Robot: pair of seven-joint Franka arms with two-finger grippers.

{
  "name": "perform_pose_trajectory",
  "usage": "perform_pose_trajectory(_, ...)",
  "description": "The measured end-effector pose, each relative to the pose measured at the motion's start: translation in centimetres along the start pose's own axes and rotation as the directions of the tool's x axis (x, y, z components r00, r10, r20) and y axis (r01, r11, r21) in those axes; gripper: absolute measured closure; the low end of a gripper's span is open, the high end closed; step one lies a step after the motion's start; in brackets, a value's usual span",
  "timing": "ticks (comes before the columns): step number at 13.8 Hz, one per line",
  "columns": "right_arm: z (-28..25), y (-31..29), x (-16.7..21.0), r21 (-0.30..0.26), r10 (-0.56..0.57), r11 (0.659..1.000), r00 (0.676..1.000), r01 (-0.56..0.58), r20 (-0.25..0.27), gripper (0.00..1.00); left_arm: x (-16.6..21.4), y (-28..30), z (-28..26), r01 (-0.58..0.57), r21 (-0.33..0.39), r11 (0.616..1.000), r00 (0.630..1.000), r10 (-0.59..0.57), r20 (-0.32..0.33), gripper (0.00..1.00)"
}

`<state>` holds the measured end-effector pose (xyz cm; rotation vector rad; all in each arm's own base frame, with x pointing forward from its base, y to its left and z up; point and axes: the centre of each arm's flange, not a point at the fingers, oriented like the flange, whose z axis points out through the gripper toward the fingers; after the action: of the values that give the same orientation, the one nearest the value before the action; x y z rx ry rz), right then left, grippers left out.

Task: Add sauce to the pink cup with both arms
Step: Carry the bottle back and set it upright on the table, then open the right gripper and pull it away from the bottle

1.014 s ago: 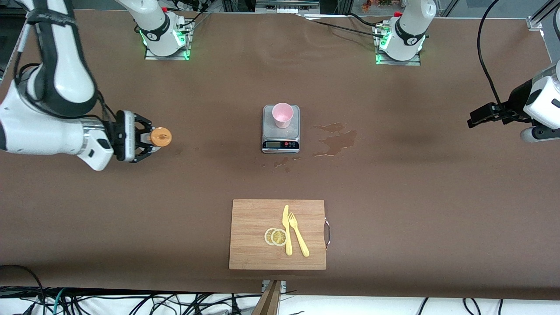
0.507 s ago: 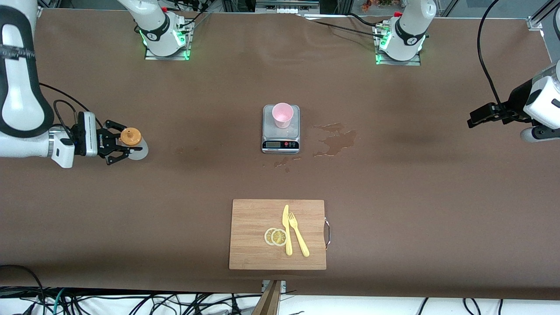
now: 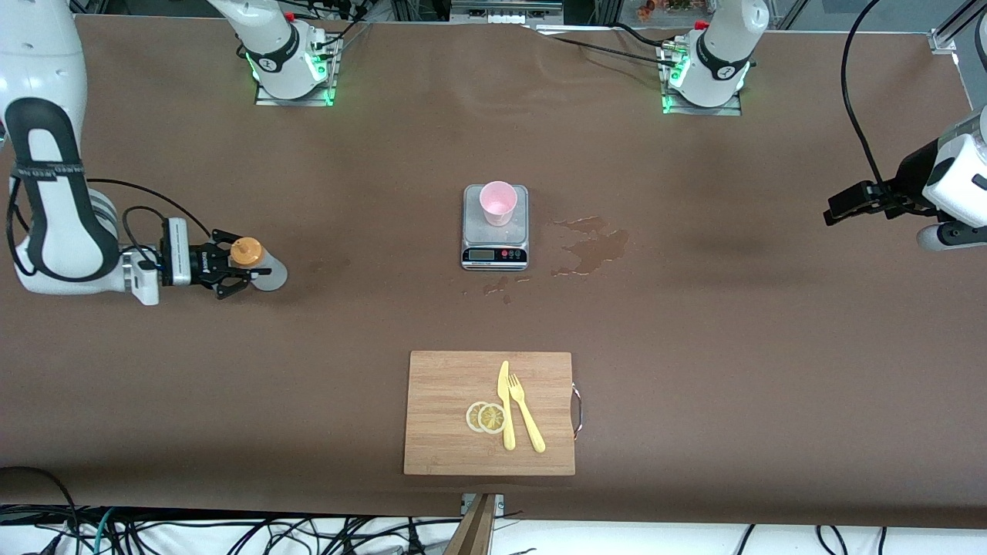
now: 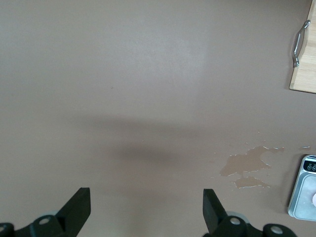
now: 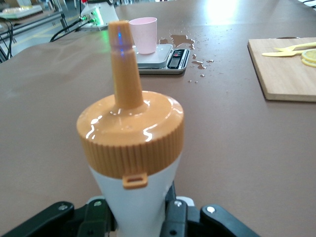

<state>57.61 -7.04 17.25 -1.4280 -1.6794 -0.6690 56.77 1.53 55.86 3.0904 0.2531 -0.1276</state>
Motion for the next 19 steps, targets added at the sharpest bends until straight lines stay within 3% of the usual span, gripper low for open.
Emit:
perform_pose_trajectory(4, 1.0, -0.3, -1.8, -0.016, 0.023, 1.000, 0.997, -0.024, -0.072, 0.60, 0.0, 0.0, 0.0, 0.000, 0.000, 1.000, 1.000, 0.000, 0.000, 0.00)
perform_pose_trajectory(10, 1.4, -0.1, -1.8, -0.007, 0.012, 1.000, 0.995, -0.013, -0.103, 0.01, 0.0, 0.0, 0.0, 0.000, 0.000, 1.000, 1.000, 0.000, 0.000, 0.00)
perform_pose_trajectory(12, 0.4, 0.2, -1.3, -0.011, -0.002, 1.000, 0.995, 0.001, -0.096, 0.00, 0.0, 0.0, 0.0, 0.000, 0.000, 1.000, 1.000, 0.000, 0.000, 0.00)
perform_pose_trajectory(14, -1.4, -0.1, -1.0, -0.005, -0.013, 1.000, 0.998, 0.013, -0.066, 0.00, 0.0, 0.0, 0.0, 0.000, 0.000, 1.000, 1.000, 0.000, 0.000, 0.00)
perform_pose_trajectory(19, -7.5, -1.8, 1.5, 0.036, -0.049, 0.998, 0.995, 0.046, 0.087, 0.00, 0.0, 0.0, 0.0, 0.000, 0.000, 1.000, 1.000, 0.000, 0.000, 0.00)
